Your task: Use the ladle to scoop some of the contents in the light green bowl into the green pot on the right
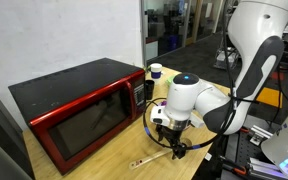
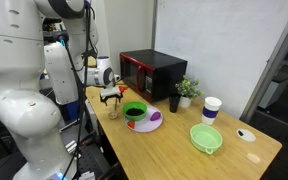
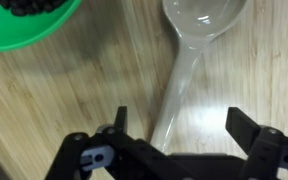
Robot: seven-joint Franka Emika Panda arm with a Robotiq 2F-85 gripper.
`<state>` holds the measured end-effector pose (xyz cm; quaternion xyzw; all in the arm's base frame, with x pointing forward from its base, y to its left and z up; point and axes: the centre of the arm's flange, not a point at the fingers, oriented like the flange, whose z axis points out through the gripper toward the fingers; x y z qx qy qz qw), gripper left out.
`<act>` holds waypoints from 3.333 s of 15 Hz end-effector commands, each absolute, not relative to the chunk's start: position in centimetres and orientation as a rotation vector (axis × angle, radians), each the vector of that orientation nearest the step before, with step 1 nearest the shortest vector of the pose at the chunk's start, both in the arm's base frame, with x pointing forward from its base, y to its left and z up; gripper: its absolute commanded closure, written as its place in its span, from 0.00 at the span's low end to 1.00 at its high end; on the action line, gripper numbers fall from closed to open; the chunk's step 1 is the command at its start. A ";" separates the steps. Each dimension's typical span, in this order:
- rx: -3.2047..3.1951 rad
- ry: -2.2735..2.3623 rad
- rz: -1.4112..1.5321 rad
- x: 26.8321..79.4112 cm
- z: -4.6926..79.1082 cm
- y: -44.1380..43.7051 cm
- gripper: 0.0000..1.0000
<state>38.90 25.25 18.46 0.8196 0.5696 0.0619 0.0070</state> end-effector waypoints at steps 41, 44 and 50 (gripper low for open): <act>2.569 1.886 0.379 40.8 19.6 23.4 0.94; 2.599 1.913 0.422 42.3 20.7 22.7 0.94; 2.637 1.942 0.515 44.8 22.3 20.9 0.94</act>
